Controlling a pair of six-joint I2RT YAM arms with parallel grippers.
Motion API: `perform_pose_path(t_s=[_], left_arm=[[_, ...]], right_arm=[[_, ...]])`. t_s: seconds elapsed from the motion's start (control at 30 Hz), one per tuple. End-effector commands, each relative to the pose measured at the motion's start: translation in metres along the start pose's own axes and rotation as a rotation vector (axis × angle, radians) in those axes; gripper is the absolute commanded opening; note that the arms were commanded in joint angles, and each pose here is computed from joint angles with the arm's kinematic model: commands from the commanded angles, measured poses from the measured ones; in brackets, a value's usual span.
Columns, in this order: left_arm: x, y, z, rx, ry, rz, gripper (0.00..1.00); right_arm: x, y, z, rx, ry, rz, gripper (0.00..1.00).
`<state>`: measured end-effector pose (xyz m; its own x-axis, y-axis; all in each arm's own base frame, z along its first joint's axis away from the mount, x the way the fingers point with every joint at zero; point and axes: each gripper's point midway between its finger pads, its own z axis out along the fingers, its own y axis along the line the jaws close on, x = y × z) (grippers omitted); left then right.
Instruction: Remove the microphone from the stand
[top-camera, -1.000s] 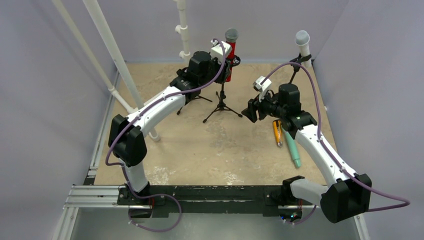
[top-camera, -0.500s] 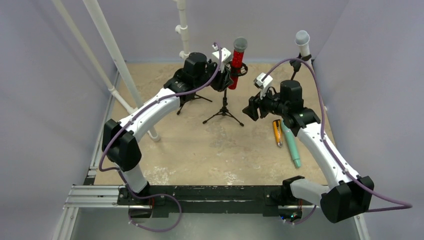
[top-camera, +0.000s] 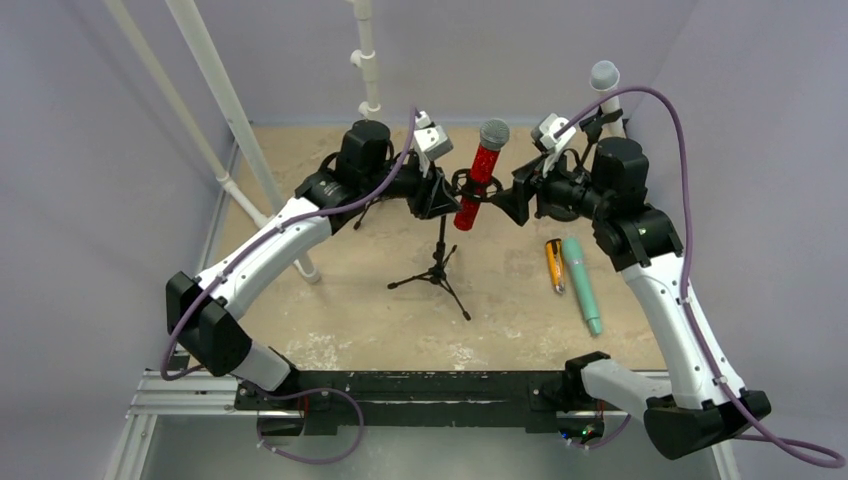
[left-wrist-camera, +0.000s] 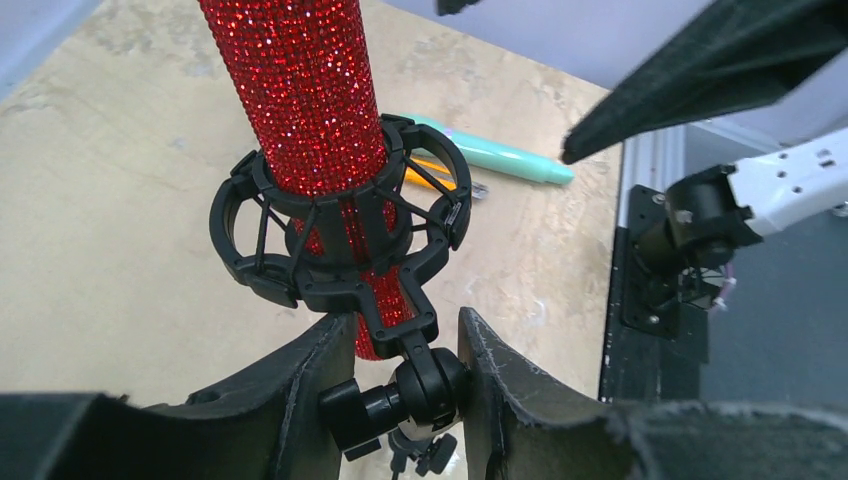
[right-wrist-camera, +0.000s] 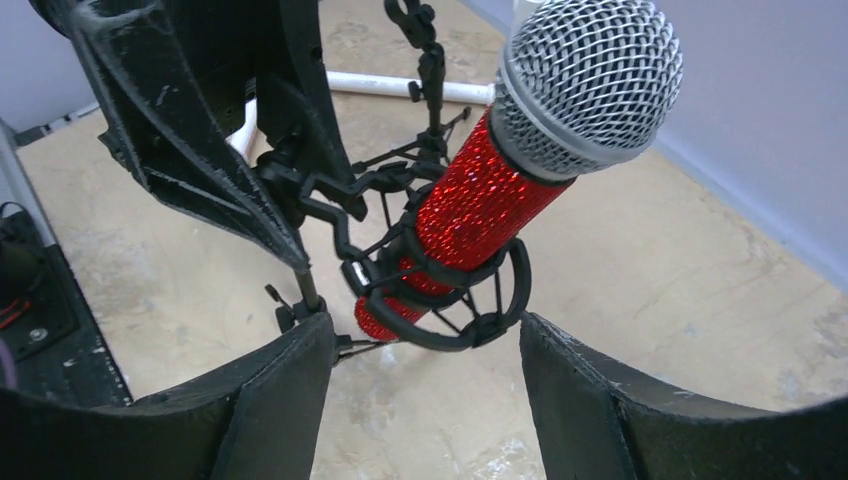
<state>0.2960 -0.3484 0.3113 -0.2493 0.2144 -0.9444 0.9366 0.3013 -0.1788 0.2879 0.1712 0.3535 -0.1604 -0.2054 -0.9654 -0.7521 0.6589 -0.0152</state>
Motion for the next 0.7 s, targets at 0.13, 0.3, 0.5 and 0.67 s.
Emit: perform_pose_path(t_s=[0.13, 0.3, 0.5, 0.67], left_arm=[[-0.025, -0.049, -0.028, 0.171, -0.173, 0.133, 0.00], [-0.018, -0.056, -0.031, 0.200, -0.215, 0.170, 0.00], [-0.009, -0.060, -0.032, 0.213, -0.218, 0.181, 0.00], [0.001, -0.065, -0.031, 0.235, -0.222, 0.189, 0.00]], right_arm=[[-0.007, 0.026, -0.002, -0.127, -0.033, 0.077, 0.70], [-0.003, 0.036, 0.005, -0.198, -0.038, 0.102, 0.78], [0.002, 0.047, 0.014, -0.288, -0.056, 0.138, 0.81], [0.002, 0.052, 0.022, -0.349, -0.083, 0.173, 0.78]])
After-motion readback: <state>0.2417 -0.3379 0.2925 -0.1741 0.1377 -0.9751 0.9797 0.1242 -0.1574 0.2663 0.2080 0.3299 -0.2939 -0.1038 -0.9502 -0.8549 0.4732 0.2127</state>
